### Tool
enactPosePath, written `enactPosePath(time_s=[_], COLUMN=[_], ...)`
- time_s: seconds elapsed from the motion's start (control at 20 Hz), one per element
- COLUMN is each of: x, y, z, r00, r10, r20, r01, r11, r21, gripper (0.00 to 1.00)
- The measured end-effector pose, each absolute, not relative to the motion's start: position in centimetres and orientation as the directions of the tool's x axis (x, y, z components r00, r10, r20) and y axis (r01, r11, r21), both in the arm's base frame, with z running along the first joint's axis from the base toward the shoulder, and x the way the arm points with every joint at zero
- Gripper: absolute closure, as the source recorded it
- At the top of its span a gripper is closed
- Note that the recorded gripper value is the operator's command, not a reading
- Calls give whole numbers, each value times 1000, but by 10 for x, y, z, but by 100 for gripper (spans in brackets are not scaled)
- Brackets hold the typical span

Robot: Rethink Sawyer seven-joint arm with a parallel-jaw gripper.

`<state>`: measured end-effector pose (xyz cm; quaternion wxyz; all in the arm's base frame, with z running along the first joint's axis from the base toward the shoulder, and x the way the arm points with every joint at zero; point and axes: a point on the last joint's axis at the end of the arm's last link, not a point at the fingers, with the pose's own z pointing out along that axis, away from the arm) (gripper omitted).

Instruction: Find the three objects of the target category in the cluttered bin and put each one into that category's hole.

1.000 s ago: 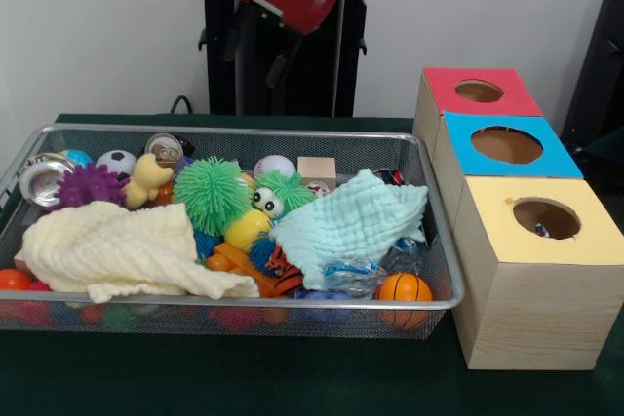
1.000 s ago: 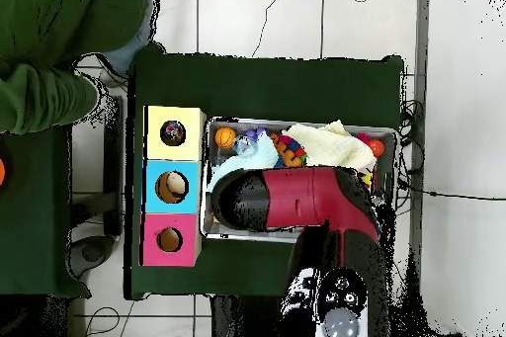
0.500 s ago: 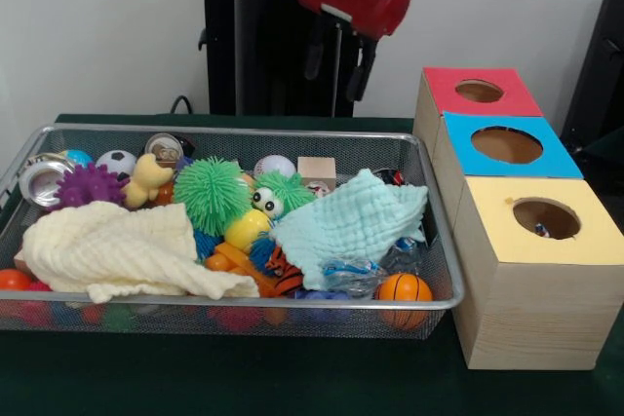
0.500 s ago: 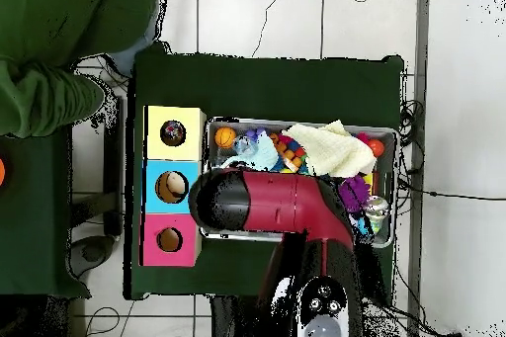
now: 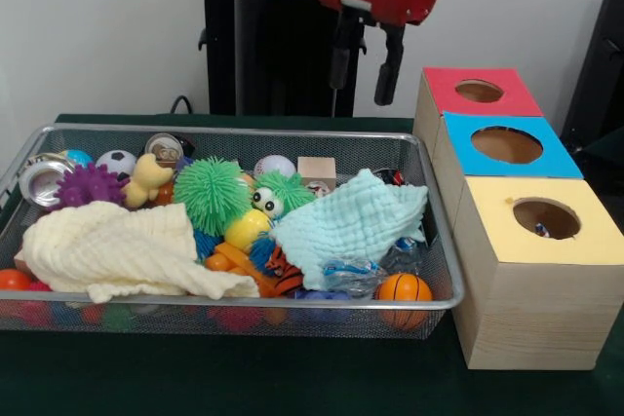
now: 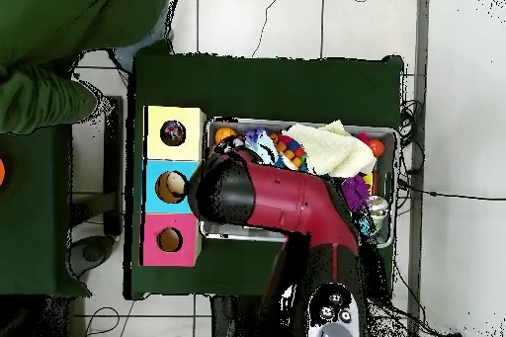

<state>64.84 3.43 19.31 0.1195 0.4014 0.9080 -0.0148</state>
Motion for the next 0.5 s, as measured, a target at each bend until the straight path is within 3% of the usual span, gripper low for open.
enactPosePath(time_s=[0.25,0.5], x=[669,673], y=[2,-15], z=[198,188], r00=[-543,-490], r10=[778,786], r20=[-316,-378], r01=[764,760], r11=[614,597], r21=[200,256], gripper=[0,0])
